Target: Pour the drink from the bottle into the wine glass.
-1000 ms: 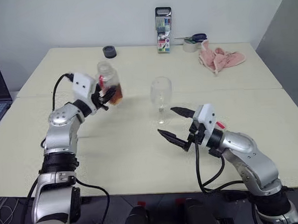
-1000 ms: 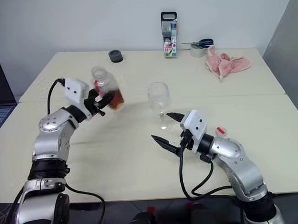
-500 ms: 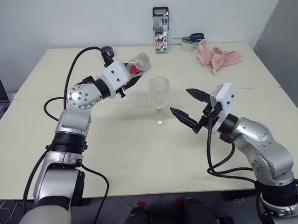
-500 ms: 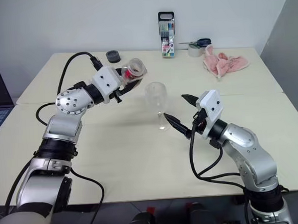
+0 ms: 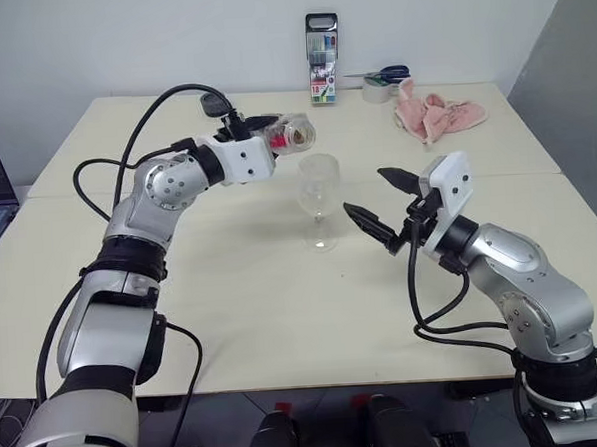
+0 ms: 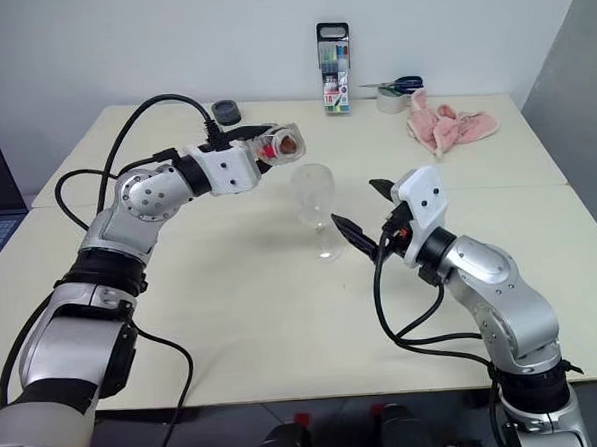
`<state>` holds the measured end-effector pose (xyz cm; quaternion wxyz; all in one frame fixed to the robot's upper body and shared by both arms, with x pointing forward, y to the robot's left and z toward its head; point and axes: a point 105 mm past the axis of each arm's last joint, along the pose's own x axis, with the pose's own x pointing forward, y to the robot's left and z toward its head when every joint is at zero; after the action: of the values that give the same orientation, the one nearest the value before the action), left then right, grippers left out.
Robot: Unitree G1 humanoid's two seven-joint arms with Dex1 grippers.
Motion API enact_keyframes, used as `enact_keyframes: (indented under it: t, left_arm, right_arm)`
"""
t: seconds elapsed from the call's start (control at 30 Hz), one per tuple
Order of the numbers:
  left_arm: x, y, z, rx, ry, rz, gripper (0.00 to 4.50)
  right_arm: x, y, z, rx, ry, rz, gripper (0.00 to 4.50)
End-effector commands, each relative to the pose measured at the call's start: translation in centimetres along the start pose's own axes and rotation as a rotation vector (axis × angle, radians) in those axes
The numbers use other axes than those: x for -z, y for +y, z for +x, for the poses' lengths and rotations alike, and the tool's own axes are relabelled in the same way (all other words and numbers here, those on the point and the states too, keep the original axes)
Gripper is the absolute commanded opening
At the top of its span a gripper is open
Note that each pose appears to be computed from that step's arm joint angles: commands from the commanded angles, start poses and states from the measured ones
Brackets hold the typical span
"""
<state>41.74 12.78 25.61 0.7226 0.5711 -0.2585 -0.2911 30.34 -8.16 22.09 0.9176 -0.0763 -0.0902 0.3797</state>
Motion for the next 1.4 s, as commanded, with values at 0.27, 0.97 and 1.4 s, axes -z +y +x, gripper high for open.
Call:
enact_keyframes:
  t: [0.27, 0.97, 1.4]
  left_arm:
    - [-1.4, 2.8, 0.7, -0.074, -0.051, 0.178, 1.67]
    - [-1.5, 4.0, 0.9, -0.095, -0.052, 0.32, 1.67]
    - [-1.5, 4.3, 1.1, -0.099, -0.05, 0.371, 1.67]
  right_arm:
    - [-1.6, 0.8, 0.0, -0.025, -0.019, -0.04, 4.5]
    - [-2.3, 1.2, -2.0, -0.089, -0.108, -0.018, 4.5]
    - [-1.9, 1.1, -4.1, -0.159, -0.061, -0.004, 4.5]
